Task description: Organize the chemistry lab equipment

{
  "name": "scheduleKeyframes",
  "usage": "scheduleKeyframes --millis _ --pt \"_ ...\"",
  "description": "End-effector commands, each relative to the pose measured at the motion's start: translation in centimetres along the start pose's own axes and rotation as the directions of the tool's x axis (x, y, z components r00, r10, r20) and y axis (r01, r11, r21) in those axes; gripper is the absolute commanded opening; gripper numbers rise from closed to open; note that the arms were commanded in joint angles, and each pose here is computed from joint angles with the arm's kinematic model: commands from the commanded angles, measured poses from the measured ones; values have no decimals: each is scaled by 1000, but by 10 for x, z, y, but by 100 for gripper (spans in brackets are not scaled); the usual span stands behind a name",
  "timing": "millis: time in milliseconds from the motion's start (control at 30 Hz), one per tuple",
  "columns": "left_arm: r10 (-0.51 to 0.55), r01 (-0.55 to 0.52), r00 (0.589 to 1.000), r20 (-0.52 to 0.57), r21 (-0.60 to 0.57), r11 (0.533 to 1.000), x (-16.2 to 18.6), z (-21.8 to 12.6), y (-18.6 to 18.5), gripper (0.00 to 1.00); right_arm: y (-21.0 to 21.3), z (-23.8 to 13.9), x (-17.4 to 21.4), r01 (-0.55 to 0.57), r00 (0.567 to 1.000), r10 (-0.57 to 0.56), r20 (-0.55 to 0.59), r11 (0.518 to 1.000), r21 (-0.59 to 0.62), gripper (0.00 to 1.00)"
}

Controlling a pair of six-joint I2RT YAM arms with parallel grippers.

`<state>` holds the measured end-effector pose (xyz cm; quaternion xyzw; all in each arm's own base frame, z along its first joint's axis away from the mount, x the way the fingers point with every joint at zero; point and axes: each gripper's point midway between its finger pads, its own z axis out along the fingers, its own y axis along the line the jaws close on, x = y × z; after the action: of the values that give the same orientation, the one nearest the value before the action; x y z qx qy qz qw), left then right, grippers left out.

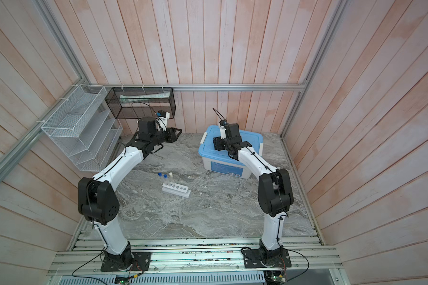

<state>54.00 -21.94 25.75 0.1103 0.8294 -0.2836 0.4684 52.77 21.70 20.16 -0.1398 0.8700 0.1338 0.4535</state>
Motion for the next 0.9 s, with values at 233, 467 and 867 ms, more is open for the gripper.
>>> scheduleKeyframes --millis 233,467,867 --pt "-3 7 993 -117 36 999 27 65 -29 45 -8 16 93 -69 955 76 -286 997 36 70" --pt "16 -6 988 -157 70 998 40 84 -49 45 -8 17 96 -70 954 77 -290 997 34 70" --pt "31 -23 983 -180 46 999 50 94 -51 45 -5 18 100 -78 952 83 -295 997 26 70"
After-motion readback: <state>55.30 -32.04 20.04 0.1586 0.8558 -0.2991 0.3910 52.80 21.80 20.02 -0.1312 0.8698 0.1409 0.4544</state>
